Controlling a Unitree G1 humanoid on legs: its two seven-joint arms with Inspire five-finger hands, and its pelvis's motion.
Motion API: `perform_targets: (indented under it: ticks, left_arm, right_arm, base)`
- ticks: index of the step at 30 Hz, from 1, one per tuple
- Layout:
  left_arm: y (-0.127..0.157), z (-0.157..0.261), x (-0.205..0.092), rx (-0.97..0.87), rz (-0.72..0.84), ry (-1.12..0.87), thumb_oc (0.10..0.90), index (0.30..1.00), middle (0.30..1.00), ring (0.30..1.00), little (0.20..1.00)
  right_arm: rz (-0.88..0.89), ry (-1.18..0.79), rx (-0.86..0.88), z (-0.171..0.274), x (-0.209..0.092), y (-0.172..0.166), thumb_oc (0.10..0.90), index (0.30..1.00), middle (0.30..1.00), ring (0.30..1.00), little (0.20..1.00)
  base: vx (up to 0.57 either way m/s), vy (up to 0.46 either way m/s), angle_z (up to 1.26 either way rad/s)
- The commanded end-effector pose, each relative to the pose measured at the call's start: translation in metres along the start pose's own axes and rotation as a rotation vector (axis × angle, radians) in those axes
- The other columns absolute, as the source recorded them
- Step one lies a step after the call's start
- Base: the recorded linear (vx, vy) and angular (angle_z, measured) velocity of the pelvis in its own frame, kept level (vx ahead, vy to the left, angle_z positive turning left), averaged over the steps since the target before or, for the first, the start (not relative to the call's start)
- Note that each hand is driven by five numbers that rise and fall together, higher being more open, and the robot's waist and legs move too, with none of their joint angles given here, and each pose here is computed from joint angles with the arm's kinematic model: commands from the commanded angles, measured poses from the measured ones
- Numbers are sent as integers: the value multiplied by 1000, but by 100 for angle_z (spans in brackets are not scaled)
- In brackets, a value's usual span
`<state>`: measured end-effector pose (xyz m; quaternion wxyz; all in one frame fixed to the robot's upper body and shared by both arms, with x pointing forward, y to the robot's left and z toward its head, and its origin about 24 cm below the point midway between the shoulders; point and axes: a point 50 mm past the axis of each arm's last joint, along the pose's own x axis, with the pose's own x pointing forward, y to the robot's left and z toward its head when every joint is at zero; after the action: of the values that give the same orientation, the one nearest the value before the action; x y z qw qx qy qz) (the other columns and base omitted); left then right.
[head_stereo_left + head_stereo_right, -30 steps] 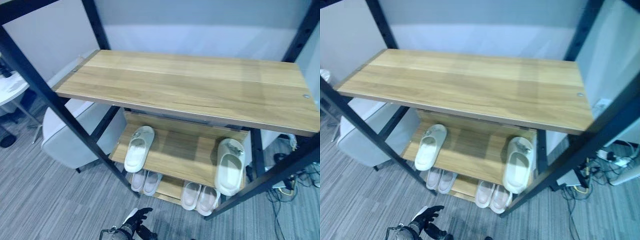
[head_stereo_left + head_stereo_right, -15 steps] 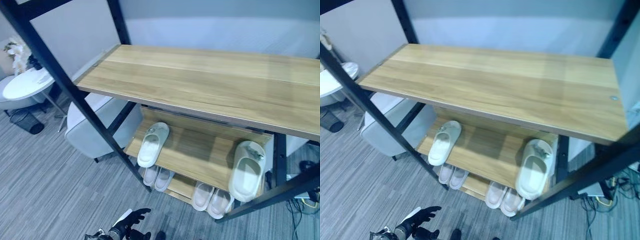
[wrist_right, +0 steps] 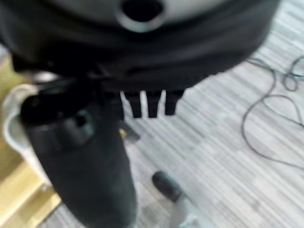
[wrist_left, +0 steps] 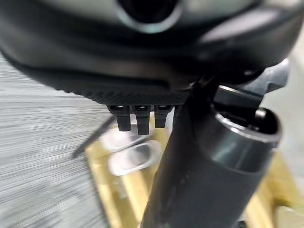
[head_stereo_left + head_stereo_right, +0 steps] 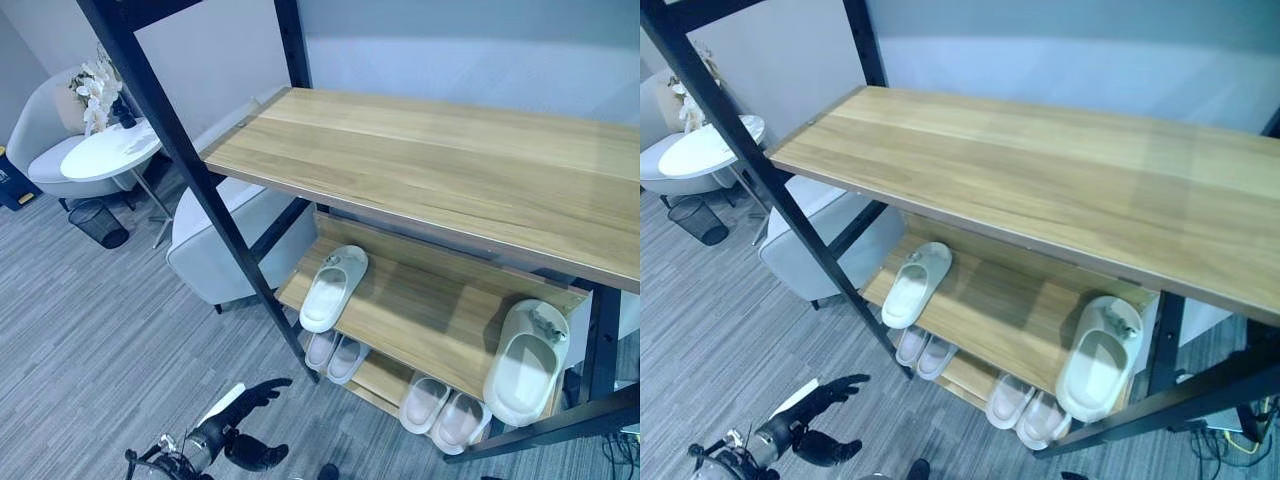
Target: Arrange the slippers neatly on the shoe rack.
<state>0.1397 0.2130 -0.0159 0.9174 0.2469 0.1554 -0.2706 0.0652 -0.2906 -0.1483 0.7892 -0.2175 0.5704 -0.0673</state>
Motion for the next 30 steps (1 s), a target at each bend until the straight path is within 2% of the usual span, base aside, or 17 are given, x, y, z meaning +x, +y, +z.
perform_targets:
  ticks: [1, 5, 15, 20, 30]
  left_arm:
    - [33, 69, 7, 73, 105, -357, 800, 900, 900, 900, 900]
    - [38, 94, 8, 159, 118, -475, 800, 900, 900, 900, 900]
    - [36, 134, 20, 199, 170, -681, 800, 900, 900, 900, 900]
    - [46, 150, 30, 487, 254, -735, 800, 900, 900, 900, 900]
    - [70, 165, 41, 819, 436, -751, 800, 900, 900, 900, 900]
  right_arm:
    - [20, -48, -63, 6, -1, 14, 800, 900, 900, 900, 900]
    - [51, -7, -90, -5, -3, 22, 800, 900, 900, 900, 900]
    - [119, -16, -104, 0, -5, 46, 800, 900, 900, 900, 900]
    - [165, -33, -116, 0, -9, 61, 800, 900, 900, 900, 900]
    - [213, -86, -108, 9, -12, 78, 800, 900, 900, 900, 900]
  base:
    - [0, 0, 0]
    - [5, 2, -4]
    - [28, 0, -9]
    - [32, -12, -12]
    - [26, -1, -11]
